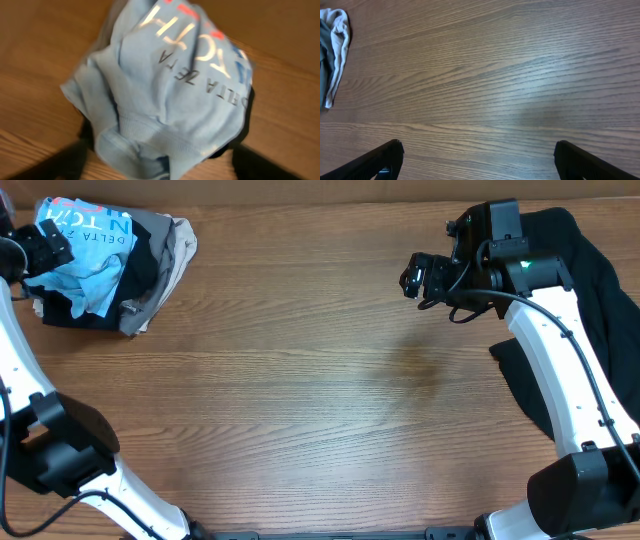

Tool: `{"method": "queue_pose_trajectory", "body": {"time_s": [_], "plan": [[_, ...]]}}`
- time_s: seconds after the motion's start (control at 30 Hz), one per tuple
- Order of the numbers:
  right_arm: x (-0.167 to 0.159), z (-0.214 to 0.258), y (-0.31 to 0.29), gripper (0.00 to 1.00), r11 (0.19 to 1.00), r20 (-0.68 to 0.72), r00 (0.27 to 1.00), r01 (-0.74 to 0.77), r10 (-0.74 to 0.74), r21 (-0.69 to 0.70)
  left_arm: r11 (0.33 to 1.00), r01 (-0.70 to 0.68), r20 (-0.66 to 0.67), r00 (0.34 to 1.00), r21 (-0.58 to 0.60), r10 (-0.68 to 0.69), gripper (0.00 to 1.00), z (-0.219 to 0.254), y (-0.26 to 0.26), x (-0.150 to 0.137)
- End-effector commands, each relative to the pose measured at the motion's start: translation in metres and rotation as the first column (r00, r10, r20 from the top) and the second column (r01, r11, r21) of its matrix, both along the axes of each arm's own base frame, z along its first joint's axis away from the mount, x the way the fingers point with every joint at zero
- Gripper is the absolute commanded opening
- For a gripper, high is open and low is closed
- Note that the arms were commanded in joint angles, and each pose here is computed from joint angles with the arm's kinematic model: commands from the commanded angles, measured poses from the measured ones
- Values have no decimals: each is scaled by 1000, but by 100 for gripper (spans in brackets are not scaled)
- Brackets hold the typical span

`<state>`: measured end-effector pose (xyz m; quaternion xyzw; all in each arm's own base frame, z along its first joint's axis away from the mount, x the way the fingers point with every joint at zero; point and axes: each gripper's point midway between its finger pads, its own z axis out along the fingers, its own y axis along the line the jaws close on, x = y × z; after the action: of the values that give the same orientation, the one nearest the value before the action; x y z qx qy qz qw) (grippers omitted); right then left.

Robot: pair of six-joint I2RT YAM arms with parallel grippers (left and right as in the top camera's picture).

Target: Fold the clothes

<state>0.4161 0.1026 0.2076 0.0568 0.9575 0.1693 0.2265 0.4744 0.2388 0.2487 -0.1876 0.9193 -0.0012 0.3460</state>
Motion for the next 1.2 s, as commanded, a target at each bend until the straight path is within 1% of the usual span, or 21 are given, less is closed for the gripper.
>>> {"method": "queue_pose_trajectory", "body": {"time_s": [0.0, 0.03, 0.07, 0.13, 0.23, 0.4, 0.5, 0.57, 0.63, 0.7, 0.77, 0.87, 0.93, 1.0, 1.03, 1.1, 1.13, 1.17], "plan": [[3, -1, -1, 100, 1000, 6, 1000, -2, 2, -8, 963, 155, 41, 985, 222, -168, 58, 51, -10, -2], [3, -1, -1, 100, 1000, 8, 1000, -2, 2, -8, 956, 164, 35, 984, 243, -177, 41, 49, -9, 2], [3, -1, -1, 100, 1000, 10, 1000, -2, 2, -7, 952, 158, 32, 985, 260, -172, 30, 45, -6, 7], [4, 0, -1, 100, 1000, 12, 1000, -1, 2, -7, 946, 147, 41, 985, 288, -166, 22, 36, 0, 23], [4, 0, -1, 100, 1000, 14, 1000, -2, 2, -7, 938, 149, 53, 983, 312, -174, 16, 12, 5, 51], [3, -1, -1, 100, 1000, 10, 1000, -1, 2, -7, 941, 152, 14, 986, 303, -164, 16, -47, 19, 80], [4, -1, -1, 100, 1000, 11, 1000, -1, 2, -7, 949, 168, -42, 986, 266, -163, 23, -92, 22, 86], [3, -1, -1, 100, 1000, 10, 1000, -1, 2, -7, 954, 162, -84, 986, 254, -145, 29, -116, 28, 84], [3, -1, -1, 100, 1000, 10, 1000, -2, 2, -7, 956, 146, -134, 984, 255, -114, 31, -141, 37, 81], [3, -1, -1, 100, 1000, 7, 1000, -1, 2, -8, 957, 134, -157, 983, 257, -95, 34, -152, 43, 77], [2, -2, -1, 95, 1000, 1, 1000, 2, -2, -6, 961, 112, -143, 987, 254, -77, 35, -150, 48, 77], [3, 1, -1, 93, 1000, 14, 1000, 1, 0, -5, 959, 75, -85, 995, 274, -54, 37, -122, 53, 81], [6, 12, -3, 100, 1000, 47, 999, 8, -7, -9, 953, 52, -28, 999, 297, -46, 39, -87, 55, 84], [8, 25, -8, 100, 1000, 80, 997, 20, -19, -21, 951, 32, 18, 999, 307, -39, 43, -58, 54, 84], [8, 37, -11, 100, 999, 105, 994, 32, -28, -30, 949, 15, 48, 998, 314, -31, 46, -35, 53, 82], [7, 62, -18, 100, 998, 160, 987, 39, -29, -55, 945, -16, 107, 994, 327, -20, 58, 10, 49, 75], [5, 78, -21, 100, 997, 191, 981, 39, -25, -72, 941, -32, 142, 990, 336, -17, 66, 35, 46, 69], [-2, 107, -26, 100, 994, 241, 970, 48, -24, -97, 933, -56, 203, 979, 354, -18, 83, 78, 37, 59]]}}
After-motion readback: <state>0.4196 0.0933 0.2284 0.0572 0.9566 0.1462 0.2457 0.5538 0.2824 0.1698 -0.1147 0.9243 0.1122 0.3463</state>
